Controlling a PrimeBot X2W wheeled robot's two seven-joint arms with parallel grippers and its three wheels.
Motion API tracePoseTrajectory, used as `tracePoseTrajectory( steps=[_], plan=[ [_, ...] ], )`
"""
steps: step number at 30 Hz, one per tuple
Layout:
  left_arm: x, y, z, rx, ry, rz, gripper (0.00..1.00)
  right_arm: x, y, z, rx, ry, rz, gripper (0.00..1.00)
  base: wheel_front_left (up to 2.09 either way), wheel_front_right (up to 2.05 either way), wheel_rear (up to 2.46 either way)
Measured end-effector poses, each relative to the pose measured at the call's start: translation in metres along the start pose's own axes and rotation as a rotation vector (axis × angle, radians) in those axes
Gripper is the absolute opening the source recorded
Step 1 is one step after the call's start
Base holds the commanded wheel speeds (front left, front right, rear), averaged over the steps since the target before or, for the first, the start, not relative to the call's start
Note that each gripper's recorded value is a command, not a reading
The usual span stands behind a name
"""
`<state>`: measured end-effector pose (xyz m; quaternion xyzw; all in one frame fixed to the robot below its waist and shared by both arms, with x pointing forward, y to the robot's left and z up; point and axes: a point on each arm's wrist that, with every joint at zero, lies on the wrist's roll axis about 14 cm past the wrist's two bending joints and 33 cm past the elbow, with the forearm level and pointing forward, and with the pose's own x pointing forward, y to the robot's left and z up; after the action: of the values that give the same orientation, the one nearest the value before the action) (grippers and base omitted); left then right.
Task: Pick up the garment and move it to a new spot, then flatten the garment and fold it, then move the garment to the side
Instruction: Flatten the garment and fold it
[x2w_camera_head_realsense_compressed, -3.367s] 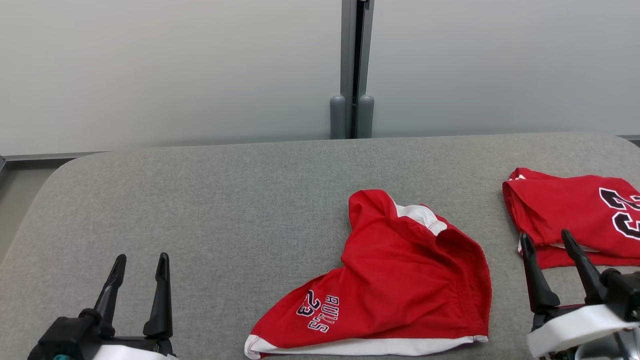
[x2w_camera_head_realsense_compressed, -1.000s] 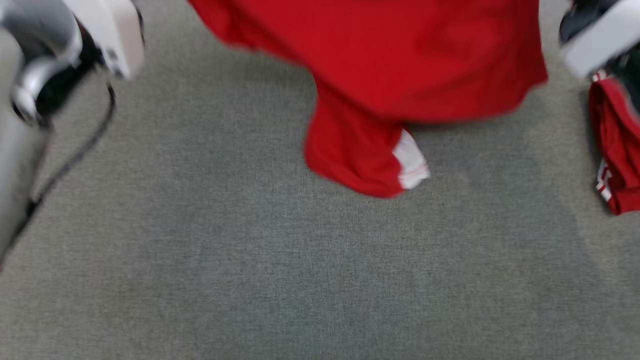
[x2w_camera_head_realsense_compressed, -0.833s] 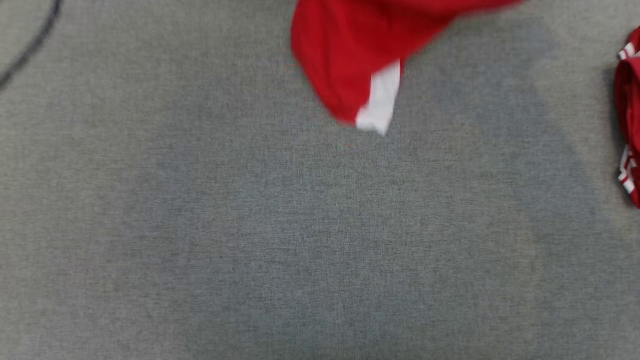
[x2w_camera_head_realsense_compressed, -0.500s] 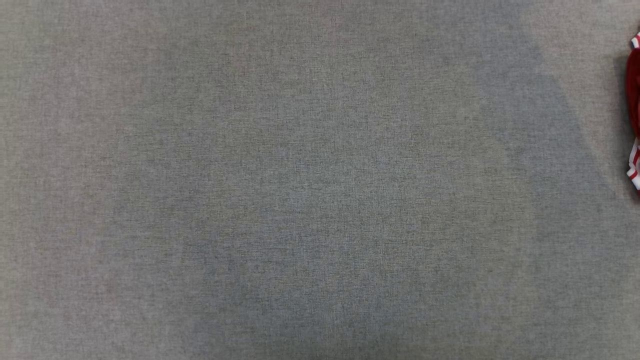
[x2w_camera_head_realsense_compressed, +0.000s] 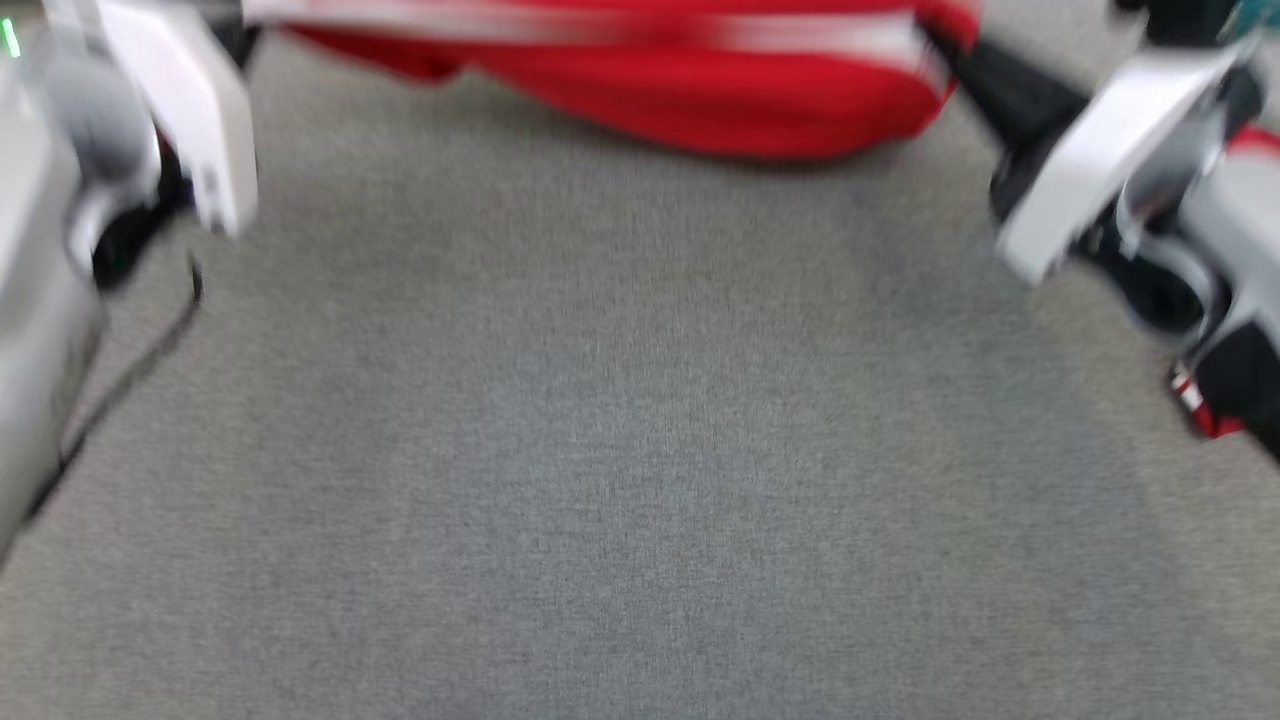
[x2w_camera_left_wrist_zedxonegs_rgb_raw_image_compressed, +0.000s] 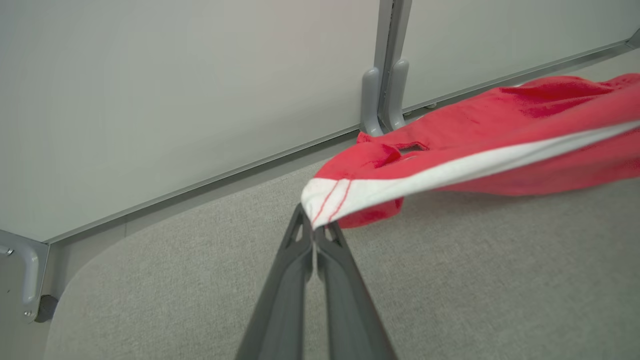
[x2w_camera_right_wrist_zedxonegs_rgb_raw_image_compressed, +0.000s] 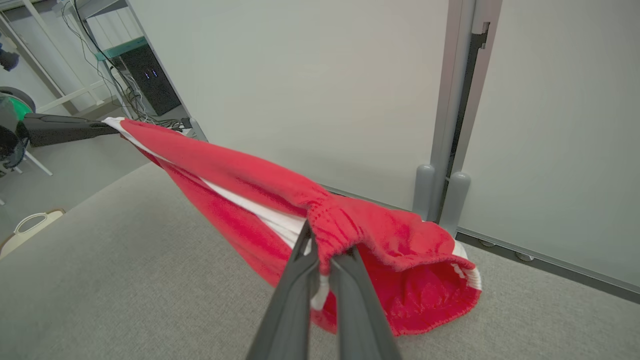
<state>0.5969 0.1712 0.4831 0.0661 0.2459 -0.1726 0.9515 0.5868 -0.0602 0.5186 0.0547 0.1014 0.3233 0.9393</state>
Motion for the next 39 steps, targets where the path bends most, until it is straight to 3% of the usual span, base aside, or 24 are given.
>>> tracePoseTrajectory(
  steps=[6, 12, 24, 29, 32, 39],
  plan=[
    [-0.057, -0.026, -0.069, -0.055, 0.143, -0.072, 0.00, -0.055, 0.036, -0.036, 0.017, 0.104, 0.041, 0.00, 0.00, 0.00, 0.00],
    [-0.122, -0.056, -0.109, -0.071, 0.211, -0.117, 0.00, -0.115, 0.059, -0.051, 0.037, 0.144, 0.056, 0.00, 0.00, 0.00, 0.00],
    [-0.244, -0.121, -0.153, -0.188, 0.327, -0.190, 0.00, -0.221, 0.086, -0.080, 0.153, 0.248, 0.068, 0.00, 0.00, 0.00, 0.00],
    [-0.248, -0.122, -0.138, -0.170, 0.315, -0.202, 0.00, -0.231, 0.086, -0.076, 0.174, 0.233, 0.059, 0.00, 0.00, 0.00, 0.00],
    [-0.235, -0.108, -0.116, -0.082, 0.294, -0.189, 0.00, -0.222, 0.081, -0.069, 0.158, 0.213, 0.053, 0.00, 0.00, 0.00, 0.00],
    [-0.165, -0.091, -0.068, -0.009, 0.308, -0.235, 0.00, -0.184, 0.056, -0.068, 0.223, 0.194, 0.002, 0.00, 0.00, 0.00, 0.00]
  ],
)
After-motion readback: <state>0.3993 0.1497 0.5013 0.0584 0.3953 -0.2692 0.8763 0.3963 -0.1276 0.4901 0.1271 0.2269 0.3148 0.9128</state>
